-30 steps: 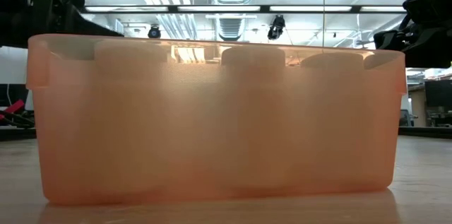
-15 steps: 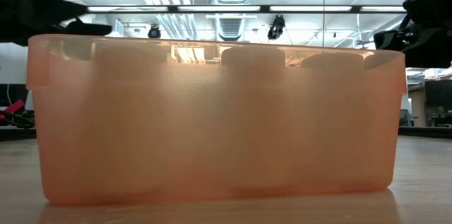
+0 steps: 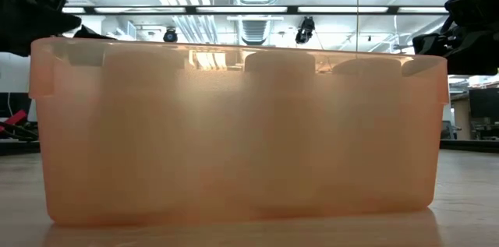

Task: Pick and place pill bottles into a basket
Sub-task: Return to Home Position

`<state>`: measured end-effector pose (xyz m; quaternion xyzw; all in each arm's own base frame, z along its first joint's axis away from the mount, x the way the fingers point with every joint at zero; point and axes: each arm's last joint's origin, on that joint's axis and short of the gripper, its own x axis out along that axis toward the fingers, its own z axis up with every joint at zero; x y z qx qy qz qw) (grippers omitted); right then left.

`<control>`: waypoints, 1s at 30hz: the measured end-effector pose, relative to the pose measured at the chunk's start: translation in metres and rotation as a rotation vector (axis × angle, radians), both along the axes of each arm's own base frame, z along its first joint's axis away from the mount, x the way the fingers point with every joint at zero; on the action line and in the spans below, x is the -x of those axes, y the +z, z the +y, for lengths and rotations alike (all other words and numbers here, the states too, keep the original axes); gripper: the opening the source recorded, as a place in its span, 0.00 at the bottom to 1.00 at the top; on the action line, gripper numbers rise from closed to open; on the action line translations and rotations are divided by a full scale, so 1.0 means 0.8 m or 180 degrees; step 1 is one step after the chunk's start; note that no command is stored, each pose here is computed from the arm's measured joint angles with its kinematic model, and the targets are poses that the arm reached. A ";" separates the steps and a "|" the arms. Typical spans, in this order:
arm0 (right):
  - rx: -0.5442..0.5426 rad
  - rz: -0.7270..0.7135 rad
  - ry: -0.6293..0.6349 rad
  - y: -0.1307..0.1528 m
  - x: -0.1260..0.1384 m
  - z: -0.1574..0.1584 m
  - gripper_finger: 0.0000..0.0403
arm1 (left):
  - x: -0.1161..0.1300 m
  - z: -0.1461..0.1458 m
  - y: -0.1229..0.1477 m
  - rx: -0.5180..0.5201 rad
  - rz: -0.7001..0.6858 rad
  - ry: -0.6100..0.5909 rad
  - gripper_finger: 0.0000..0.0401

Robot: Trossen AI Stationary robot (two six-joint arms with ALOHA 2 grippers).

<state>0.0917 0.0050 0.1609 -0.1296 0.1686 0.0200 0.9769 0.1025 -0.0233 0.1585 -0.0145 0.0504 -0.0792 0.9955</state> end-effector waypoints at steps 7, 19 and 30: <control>0.0000 0.0000 0.0000 0.000 0.000 0.000 0.51 | -0.004 -0.001 -0.005 -0.0036 0.0141 0.0006 0.72; 0.0000 0.0000 0.0001 0.000 0.000 0.000 0.51 | -0.007 -0.002 -0.011 -0.0075 0.0292 0.0012 0.72; 0.0000 0.0000 0.0001 0.000 0.000 0.000 0.51 | -0.009 -0.002 -0.014 -0.0096 0.0373 0.0010 0.72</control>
